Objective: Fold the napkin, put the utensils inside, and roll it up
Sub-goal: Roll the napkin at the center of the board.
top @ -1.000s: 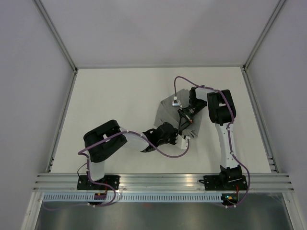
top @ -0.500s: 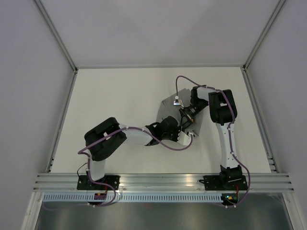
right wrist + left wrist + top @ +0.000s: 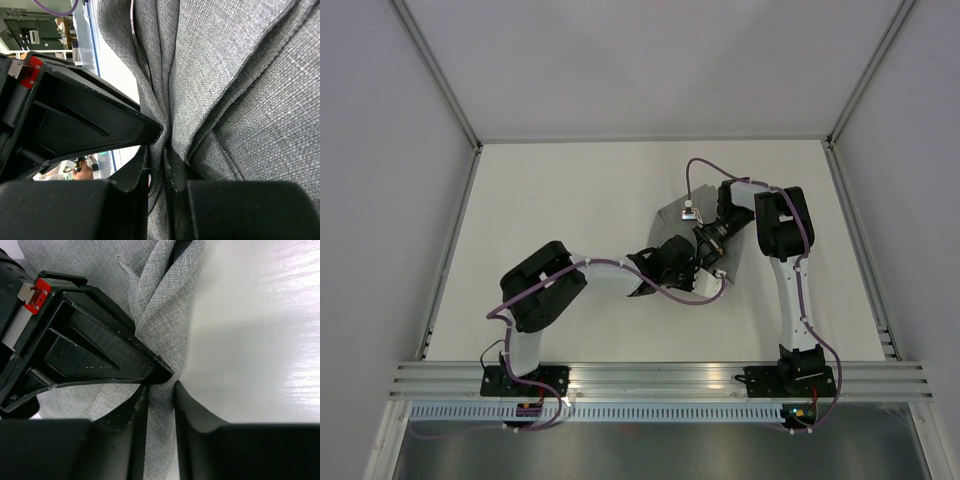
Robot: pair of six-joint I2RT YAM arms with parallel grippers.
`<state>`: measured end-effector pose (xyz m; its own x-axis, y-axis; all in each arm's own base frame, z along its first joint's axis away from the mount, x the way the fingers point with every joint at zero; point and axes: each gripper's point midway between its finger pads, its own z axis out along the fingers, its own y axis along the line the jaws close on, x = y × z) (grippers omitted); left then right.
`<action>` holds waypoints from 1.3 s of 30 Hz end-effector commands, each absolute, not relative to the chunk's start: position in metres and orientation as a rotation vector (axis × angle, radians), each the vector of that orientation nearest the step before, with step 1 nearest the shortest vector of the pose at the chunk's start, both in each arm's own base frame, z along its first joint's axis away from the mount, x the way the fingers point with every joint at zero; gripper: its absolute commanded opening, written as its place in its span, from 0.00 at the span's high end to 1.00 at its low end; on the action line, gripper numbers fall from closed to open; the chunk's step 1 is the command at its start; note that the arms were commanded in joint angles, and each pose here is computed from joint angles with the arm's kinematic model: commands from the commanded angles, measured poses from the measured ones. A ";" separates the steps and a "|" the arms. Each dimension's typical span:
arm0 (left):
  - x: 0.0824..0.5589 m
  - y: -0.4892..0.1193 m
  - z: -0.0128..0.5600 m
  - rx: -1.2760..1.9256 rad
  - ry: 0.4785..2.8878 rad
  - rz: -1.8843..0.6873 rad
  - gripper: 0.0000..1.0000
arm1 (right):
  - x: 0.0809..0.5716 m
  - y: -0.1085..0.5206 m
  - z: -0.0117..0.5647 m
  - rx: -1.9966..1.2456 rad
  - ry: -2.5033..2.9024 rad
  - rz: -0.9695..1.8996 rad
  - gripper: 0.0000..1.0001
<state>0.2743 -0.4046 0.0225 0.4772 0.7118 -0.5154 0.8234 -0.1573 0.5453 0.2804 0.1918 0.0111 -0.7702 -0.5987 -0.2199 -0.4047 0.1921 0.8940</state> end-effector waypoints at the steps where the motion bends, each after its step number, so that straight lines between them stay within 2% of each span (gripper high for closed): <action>1: 0.235 -0.374 -0.035 2.093 1.486 -0.316 0.77 | 0.291 0.181 -0.016 1.185 -2.302 -1.559 0.99; 2: 0.231 -0.370 -0.038 2.114 1.506 -0.325 0.85 | 0.291 0.181 -0.017 1.183 -2.304 -1.560 0.99; 5: 0.224 -0.370 -0.042 2.140 1.545 -0.371 0.98 | 0.292 0.181 -0.016 1.187 -2.307 -1.565 0.99; 8: 0.220 -0.377 -0.038 2.136 1.574 -0.432 0.98 | 0.294 0.181 -0.010 1.204 -2.316 -1.573 0.92; 9: 0.217 -0.375 -0.039 2.140 1.597 -0.442 0.98 | 0.295 0.181 -0.007 1.211 -2.323 -1.575 0.84; 11: 0.214 -0.379 -0.035 2.140 1.597 -0.478 0.98 | 0.302 0.183 0.006 1.240 -2.354 -1.595 0.76; 12: 0.211 -0.378 -0.034 2.143 1.617 -0.495 0.98 | 0.305 0.184 0.011 1.251 -2.372 -1.600 0.68; 14: 0.208 -0.382 -0.031 2.144 1.620 -0.530 0.98 | 0.318 0.185 0.027 1.276 -2.454 -1.604 0.60; 15: 0.207 -0.383 -0.029 2.140 1.626 -0.544 0.98 | 0.322 0.184 0.033 1.291 -2.485 -1.601 0.53; 18: 0.200 -0.384 -0.028 2.145 1.654 -0.594 0.98 | 0.339 0.181 0.050 1.271 -2.641 -1.567 0.42; 23: 0.193 -0.386 -0.027 2.133 1.707 -0.680 0.98 | 0.384 0.169 0.077 1.260 -2.992 -1.452 0.38; 26: 0.190 -0.387 -0.022 2.089 1.778 -0.756 0.98 | 0.407 0.152 0.086 1.161 -3.192 -1.358 0.38; 30: 0.192 -0.383 -0.021 2.013 1.906 -0.879 0.98 | 0.425 0.124 0.097 0.906 -3.377 -1.375 0.38; 31: 0.189 -0.385 -0.017 1.998 1.917 -0.949 0.98 | 0.438 0.100 0.109 0.856 -3.475 -1.374 0.38; 33: 0.185 -0.381 -0.018 1.944 1.993 -1.077 0.98 | 0.440 0.079 0.114 0.788 -3.548 -1.378 0.38; 36: 0.190 -0.376 -0.020 1.854 2.080 -1.202 0.98 | 0.430 0.067 0.131 0.856 -3.629 -1.335 0.39; 39: 0.189 -0.374 -0.017 1.775 2.123 -1.360 0.98 | 0.410 0.062 0.145 1.043 -3.679 -1.249 0.40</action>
